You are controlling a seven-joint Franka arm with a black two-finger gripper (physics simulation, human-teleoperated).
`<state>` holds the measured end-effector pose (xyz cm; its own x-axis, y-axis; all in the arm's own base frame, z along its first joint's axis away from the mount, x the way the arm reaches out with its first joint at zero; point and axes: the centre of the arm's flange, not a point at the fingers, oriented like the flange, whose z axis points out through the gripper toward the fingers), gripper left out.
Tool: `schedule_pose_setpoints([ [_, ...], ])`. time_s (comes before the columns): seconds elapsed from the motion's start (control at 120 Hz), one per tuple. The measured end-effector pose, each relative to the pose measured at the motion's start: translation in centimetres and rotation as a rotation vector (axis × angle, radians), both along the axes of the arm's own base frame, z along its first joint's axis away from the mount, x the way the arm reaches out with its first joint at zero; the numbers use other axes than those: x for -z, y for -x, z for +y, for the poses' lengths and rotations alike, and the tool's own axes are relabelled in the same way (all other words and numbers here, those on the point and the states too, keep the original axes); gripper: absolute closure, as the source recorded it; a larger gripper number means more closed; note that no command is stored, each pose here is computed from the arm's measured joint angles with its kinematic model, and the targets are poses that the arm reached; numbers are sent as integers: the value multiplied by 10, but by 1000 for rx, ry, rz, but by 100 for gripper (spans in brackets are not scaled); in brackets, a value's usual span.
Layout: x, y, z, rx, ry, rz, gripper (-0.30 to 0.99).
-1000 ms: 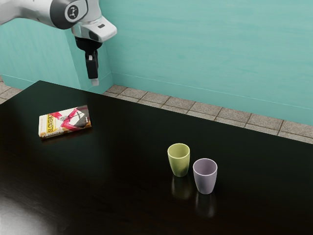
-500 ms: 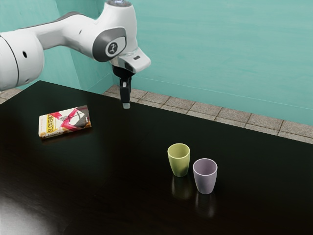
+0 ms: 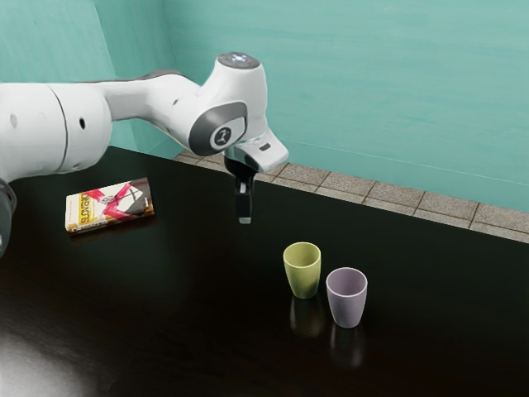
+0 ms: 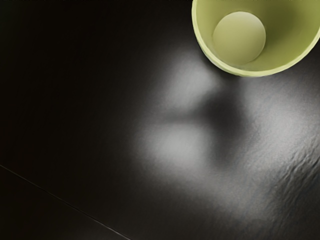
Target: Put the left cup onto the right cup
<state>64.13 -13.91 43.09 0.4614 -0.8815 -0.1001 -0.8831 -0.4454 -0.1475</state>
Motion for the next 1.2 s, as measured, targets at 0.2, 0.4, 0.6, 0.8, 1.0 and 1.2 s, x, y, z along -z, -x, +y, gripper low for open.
schedule_pose_setpoints([
  [0.2, 22, -21, -20, 29, -4, -29, 0],
  [0.4, 24, -24, -61, 93, 3, -61, 0],
  [0.6, 39, -18, -56, 52, 32, -13, 0],
  [0.8, 52, -16, -65, 51, 33, 8, 0],
  [1.0, 71, -23, -72, 67, 27, 4, 0],
  [1.2, 86, -32, -79, 83, 26, -11, 5],
])
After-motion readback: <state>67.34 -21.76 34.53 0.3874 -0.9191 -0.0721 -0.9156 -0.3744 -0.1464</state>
